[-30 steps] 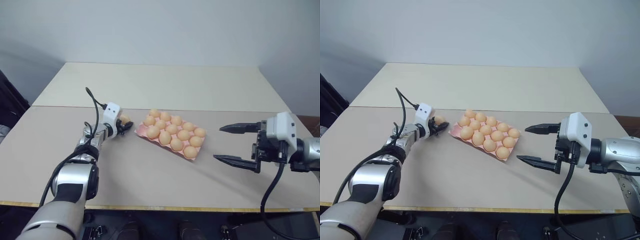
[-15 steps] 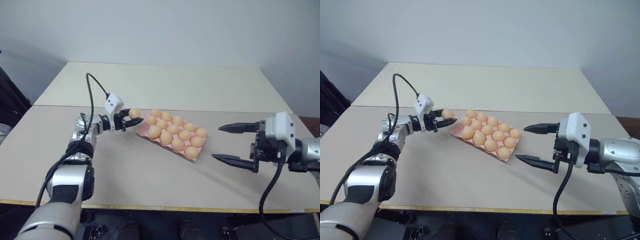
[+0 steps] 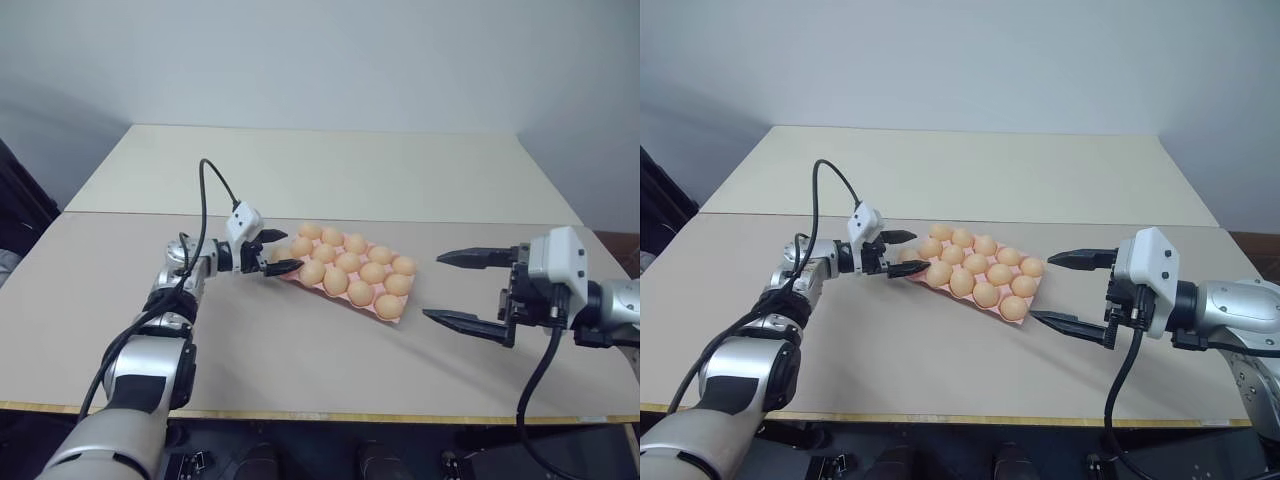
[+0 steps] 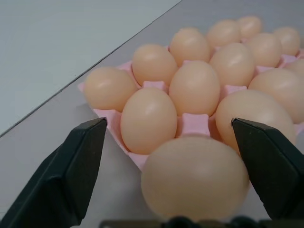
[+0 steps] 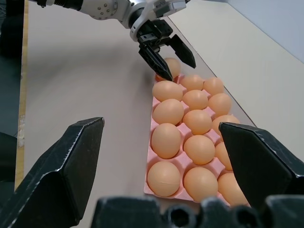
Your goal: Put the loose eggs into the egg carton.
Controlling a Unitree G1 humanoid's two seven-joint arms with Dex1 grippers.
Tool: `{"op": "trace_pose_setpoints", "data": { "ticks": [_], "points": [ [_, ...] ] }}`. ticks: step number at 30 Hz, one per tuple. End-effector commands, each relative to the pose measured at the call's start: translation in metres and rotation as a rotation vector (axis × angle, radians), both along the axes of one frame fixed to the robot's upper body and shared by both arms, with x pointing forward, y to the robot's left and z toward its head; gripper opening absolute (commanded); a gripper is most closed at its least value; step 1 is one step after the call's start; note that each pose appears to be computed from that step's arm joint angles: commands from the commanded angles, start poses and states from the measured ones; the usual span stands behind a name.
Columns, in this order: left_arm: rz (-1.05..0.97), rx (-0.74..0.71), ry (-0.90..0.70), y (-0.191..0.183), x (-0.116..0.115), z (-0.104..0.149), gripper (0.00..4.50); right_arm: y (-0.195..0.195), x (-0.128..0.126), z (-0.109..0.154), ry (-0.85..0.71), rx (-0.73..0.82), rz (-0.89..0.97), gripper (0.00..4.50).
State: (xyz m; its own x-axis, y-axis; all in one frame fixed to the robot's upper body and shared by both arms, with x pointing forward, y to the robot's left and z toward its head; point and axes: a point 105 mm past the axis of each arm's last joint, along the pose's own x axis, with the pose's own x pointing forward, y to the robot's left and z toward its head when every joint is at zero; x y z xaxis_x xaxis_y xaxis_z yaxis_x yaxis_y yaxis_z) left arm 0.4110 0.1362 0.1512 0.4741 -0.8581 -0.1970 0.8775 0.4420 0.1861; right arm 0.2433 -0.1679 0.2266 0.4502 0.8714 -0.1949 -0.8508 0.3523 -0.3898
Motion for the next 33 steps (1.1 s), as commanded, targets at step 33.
{"op": "trace_pose_setpoints", "data": {
  "ticks": [33],
  "points": [
    [0.276,0.026,-0.035,0.11,-0.198,0.067,4.47,0.003,0.026,0.006,0.022,0.008,0.15,4.5]
  ]
}}
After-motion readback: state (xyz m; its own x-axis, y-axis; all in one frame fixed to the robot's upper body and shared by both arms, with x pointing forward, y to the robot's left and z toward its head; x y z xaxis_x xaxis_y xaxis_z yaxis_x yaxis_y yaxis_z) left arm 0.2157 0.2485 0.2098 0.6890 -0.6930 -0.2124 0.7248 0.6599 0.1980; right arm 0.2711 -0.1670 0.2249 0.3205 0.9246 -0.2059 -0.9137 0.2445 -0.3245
